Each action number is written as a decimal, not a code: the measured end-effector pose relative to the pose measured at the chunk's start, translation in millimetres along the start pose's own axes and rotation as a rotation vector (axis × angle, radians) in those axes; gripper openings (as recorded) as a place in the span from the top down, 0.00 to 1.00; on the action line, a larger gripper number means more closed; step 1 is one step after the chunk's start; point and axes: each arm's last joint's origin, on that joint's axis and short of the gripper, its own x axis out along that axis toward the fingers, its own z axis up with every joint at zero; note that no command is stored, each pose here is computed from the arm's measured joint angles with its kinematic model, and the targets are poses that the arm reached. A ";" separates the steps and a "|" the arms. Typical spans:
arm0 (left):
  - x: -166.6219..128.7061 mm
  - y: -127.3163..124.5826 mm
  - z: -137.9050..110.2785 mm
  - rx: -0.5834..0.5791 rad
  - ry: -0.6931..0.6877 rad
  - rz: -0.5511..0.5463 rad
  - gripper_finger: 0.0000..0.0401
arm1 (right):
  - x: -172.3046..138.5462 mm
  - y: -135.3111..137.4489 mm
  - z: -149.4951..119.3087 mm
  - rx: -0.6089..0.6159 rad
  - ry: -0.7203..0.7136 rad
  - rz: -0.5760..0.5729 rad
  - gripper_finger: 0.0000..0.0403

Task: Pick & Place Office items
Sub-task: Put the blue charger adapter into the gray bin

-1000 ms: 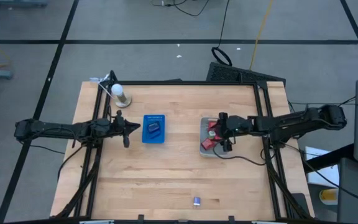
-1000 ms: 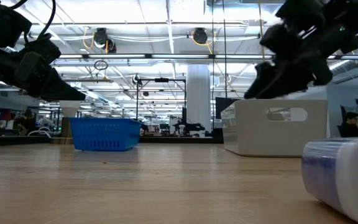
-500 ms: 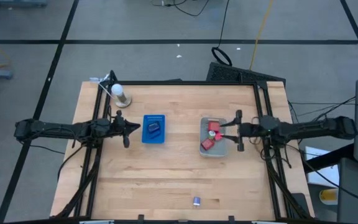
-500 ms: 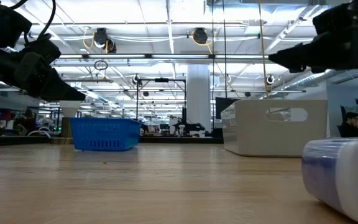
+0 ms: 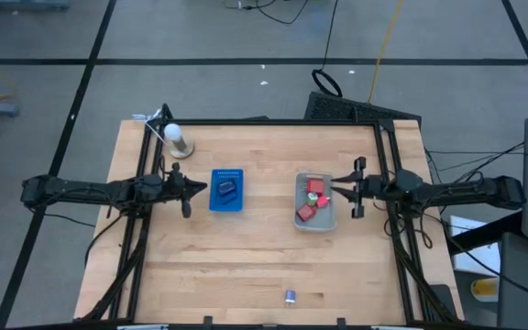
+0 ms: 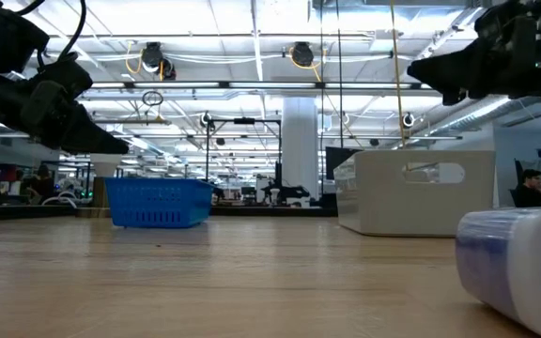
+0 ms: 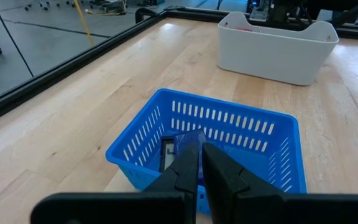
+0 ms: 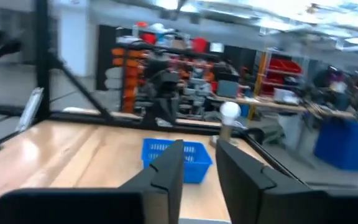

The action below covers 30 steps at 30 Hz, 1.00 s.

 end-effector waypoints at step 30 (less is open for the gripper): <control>0.1 -0.1 -0.2 -0.004 0.000 -0.003 0.95 | 27.1 5.4 29.2 0.021 0.265 0.046 1.00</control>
